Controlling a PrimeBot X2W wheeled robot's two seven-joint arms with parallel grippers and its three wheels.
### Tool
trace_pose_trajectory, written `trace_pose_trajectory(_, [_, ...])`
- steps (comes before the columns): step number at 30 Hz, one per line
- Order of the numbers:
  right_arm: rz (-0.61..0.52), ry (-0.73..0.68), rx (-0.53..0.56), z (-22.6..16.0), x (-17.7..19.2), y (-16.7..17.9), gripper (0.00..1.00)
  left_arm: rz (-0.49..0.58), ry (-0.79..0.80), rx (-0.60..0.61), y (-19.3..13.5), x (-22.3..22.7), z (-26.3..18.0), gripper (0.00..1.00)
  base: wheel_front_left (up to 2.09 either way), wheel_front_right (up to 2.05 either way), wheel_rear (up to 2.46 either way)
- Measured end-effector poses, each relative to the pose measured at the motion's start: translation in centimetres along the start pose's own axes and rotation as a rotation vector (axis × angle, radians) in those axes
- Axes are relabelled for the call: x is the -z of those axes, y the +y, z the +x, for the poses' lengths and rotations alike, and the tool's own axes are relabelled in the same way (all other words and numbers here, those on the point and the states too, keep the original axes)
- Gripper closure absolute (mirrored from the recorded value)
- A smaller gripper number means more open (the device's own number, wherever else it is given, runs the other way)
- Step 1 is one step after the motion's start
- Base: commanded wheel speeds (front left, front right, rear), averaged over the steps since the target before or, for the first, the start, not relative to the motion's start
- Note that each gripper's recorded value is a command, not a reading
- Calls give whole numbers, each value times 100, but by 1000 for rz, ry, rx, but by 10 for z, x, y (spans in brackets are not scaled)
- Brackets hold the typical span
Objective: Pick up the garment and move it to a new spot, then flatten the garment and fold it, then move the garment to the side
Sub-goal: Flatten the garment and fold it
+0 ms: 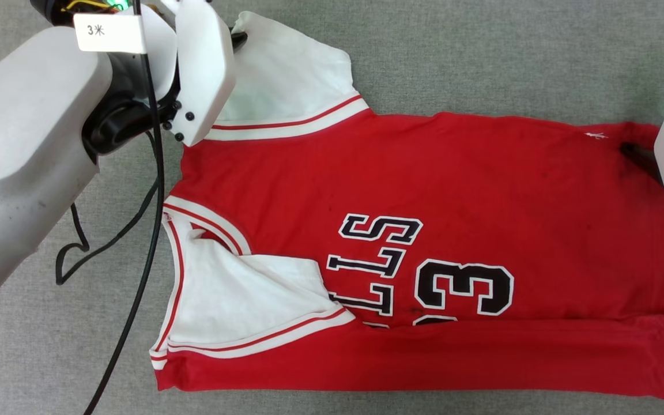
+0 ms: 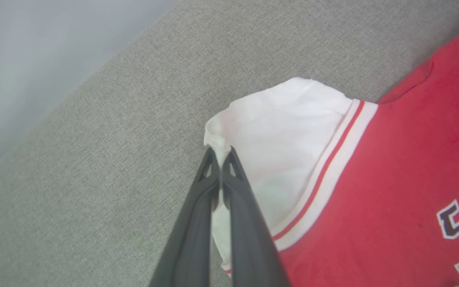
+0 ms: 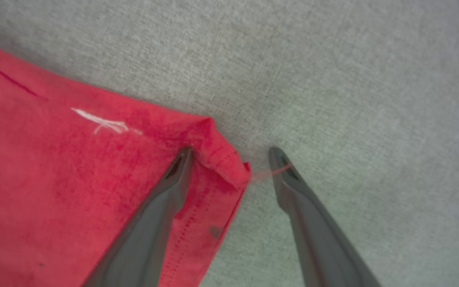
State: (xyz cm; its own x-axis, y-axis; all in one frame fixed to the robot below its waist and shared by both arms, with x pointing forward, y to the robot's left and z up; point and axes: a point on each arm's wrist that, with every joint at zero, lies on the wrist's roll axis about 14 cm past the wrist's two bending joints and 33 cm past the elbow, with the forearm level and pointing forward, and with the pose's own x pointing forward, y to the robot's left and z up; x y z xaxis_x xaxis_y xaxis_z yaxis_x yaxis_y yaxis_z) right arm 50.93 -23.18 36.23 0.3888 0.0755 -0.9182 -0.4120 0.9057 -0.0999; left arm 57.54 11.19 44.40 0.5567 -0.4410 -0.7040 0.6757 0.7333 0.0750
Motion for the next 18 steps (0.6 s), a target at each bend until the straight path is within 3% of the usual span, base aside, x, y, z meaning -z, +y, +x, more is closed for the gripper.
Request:
trace_pose_trajectory(5, [25, 7, -30, 8, 4, 3, 0, -7, 6, -6, 3, 5, 0, 100, 0, 0, 0])
trace_pose_trajectory(6, [23, -2, -28, 7, 3, 3, 63, -9, 2, -10, 4, 5, -1, 100, 0, 0, 0])
trace_pose_trajectory(7, [24, -19, -27, 6, 2, 3, 100, -9, 0, -14, 5, 5, -3, 100, 0, 0, 0])
trace_pose_trajectory(18, [100, -262, -49, -32, -17, 8, 100, -28, -61, -53, 4, 2, -44, 100, 0, 0, 0])
